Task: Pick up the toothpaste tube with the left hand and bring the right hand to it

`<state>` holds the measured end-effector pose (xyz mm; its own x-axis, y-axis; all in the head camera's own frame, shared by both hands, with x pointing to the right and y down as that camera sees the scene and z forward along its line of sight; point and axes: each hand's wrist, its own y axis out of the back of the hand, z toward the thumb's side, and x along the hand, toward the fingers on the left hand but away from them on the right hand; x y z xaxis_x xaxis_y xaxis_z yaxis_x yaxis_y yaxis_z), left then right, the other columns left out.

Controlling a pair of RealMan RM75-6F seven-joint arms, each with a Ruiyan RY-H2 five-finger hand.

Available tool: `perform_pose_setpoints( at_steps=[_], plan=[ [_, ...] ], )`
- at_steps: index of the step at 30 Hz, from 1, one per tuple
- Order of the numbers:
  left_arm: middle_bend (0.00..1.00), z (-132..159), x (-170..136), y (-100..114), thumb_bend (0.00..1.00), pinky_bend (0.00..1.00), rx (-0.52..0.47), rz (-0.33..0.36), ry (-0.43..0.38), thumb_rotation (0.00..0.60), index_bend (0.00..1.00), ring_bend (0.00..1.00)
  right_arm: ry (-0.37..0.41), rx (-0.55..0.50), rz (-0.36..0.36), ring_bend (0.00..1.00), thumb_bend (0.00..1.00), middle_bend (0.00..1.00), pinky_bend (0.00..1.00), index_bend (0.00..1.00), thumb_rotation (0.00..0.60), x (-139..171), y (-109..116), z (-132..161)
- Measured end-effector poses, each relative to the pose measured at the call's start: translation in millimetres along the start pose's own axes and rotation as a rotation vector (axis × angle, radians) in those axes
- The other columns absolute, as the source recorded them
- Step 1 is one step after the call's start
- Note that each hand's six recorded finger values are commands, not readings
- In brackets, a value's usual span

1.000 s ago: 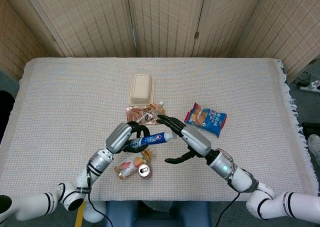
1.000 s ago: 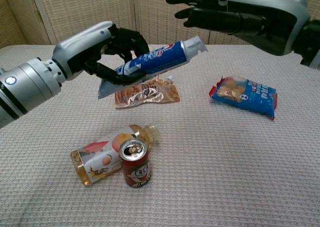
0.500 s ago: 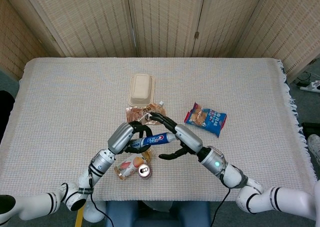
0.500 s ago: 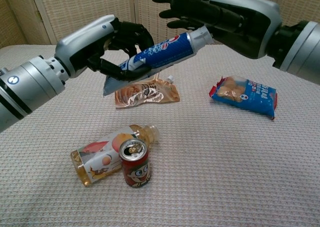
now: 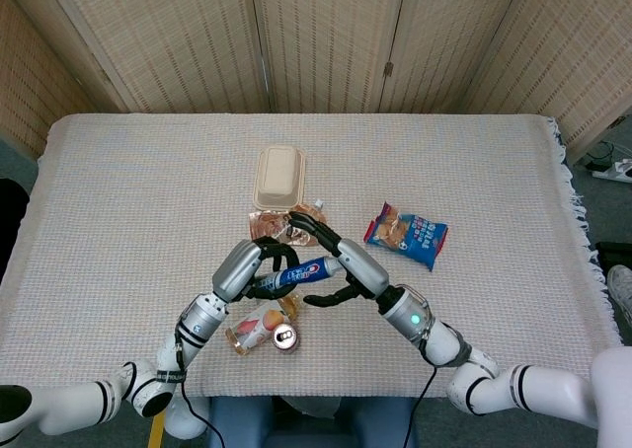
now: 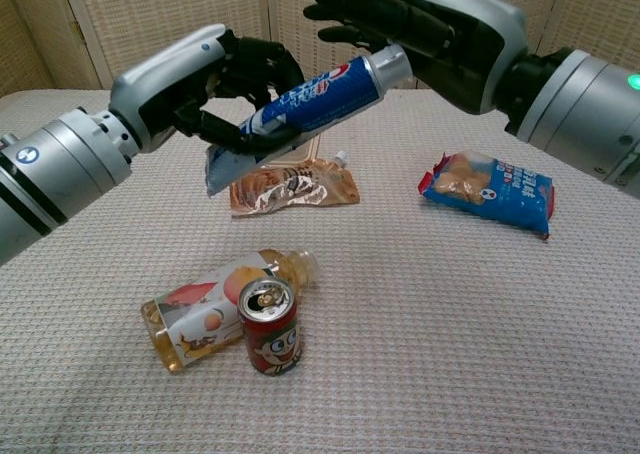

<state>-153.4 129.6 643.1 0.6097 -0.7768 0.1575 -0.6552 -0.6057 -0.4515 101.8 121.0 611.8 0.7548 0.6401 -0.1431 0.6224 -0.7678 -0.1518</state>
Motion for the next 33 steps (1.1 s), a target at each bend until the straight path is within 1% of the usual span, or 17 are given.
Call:
perform_pose_setpoints(
  at_steps=[9, 13, 17, 21, 28, 33],
  plan=[
    [0.77, 0.0, 2.4, 0.5, 0.78, 0.43, -0.016, 0.01, -0.008, 0.6, 0.75, 0.68, 0.021, -0.059, 0.016, 0.0, 0.18, 0.0, 0.0, 0.0, 0.269, -1.6, -4.9, 4.9],
    [0.77, -0.5, 2.5, 1.9, 0.78, 0.43, -0.029, 0.018, -0.011, 0.6, 0.75, 0.68, 0.029, -0.09, 0.018, 0.0, 0.18, 0.0, 0.0, 0.0, 0.269, 0.7, -3.6, 6.7],
    [0.77, -1.4, 1.6, 3.5, 0.78, 0.43, -0.031, 0.024, -0.015, 0.6, 0.75, 0.68, 0.039, -0.096, 0.011, 0.0, 0.18, 0.0, 0.0, 0.0, 0.27, 2.8, 0.0, 8.3],
    [0.77, -3.8, 0.2, 5.8, 0.78, 0.43, -0.025, 0.031, -0.016, 0.6, 0.75, 0.68, 0.049, -0.082, -0.007, 0.0, 0.18, 0.0, 0.0, 0.0, 0.268, 7.2, 8.0, 9.9],
    [0.77, -11.8, -2.6, 9.2, 0.78, 0.43, 0.0, 0.032, -0.008, 0.6, 0.75, 0.67, 0.047, -0.045, -0.055, 0.0, 0.18, 0.0, 0.0, 0.0, 0.267, 17.2, 29.4, 10.3],
    [0.77, -24.3, -4.1, 13.6, 0.78, 0.42, 0.055, 0.028, 0.019, 0.6, 0.75, 0.67, 0.031, -0.001, -0.074, 0.0, 0.18, 0.0, 0.0, 0.0, 0.268, 22.7, 41.9, 8.9]
  ],
)
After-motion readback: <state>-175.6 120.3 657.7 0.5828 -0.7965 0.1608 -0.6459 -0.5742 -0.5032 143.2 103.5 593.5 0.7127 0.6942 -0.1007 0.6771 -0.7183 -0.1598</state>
